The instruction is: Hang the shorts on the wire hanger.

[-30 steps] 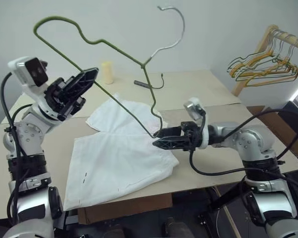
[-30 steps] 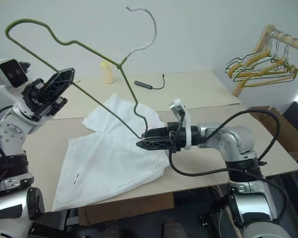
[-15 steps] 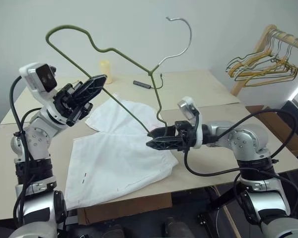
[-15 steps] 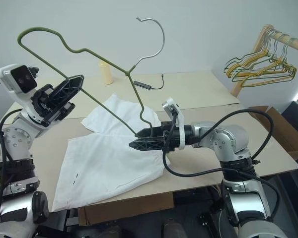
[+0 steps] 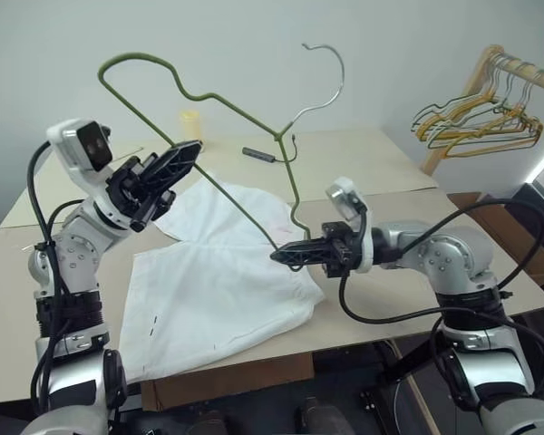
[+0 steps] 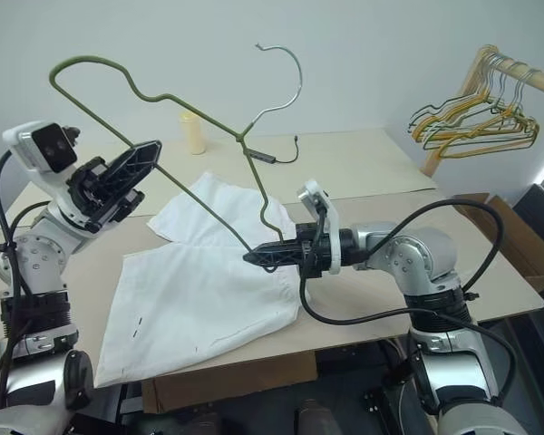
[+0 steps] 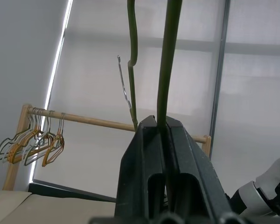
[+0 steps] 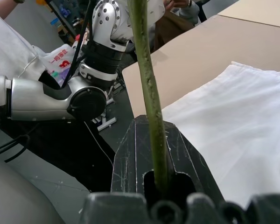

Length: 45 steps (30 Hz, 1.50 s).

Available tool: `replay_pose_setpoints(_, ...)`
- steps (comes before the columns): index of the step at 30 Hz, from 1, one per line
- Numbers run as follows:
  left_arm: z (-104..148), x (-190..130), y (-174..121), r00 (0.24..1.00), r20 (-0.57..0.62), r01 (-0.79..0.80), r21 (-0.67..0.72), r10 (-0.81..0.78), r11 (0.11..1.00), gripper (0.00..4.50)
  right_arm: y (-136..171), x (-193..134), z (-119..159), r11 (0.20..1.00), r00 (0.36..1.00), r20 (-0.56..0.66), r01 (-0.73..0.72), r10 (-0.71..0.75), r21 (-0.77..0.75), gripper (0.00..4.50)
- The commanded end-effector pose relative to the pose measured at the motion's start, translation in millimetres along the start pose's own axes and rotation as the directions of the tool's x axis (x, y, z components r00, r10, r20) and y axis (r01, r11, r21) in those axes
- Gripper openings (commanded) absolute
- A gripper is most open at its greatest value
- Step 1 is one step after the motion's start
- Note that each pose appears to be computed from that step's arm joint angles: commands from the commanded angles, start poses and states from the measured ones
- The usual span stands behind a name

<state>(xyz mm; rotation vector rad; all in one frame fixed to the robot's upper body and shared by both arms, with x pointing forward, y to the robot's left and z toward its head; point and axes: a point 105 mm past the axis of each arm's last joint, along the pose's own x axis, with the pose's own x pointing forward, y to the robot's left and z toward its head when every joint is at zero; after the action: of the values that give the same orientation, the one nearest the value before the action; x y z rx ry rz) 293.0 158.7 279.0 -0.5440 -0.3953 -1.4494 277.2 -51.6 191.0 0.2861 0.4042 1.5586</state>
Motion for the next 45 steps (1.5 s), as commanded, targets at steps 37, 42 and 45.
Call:
replay_pose_setpoints(37,-110.8,-53.3,10.2,0.718,-0.632,-0.149,0.272,0.293,0.951,4.47,-12.4,-162.4,-123.8,0.466,0.933,-0.131,0.285,-0.335,0.838,0.00)
replay_pose_setpoints(42,-110.3,-57.5,5.7,0.713,-0.634,-0.161,0.270,0.301,0.949,4.47,-25.2,-156.8,-128.6,0.448,0.932,-0.156,0.298,-0.327,0.843,0.00)
replay_pose_setpoints(45,-108.7,-58.0,4.6,0.711,-0.632,-0.165,0.274,0.307,0.947,4.47,-31.6,-157.0,-136.0,0.449,0.924,-0.191,0.333,-0.332,0.829,0.00)
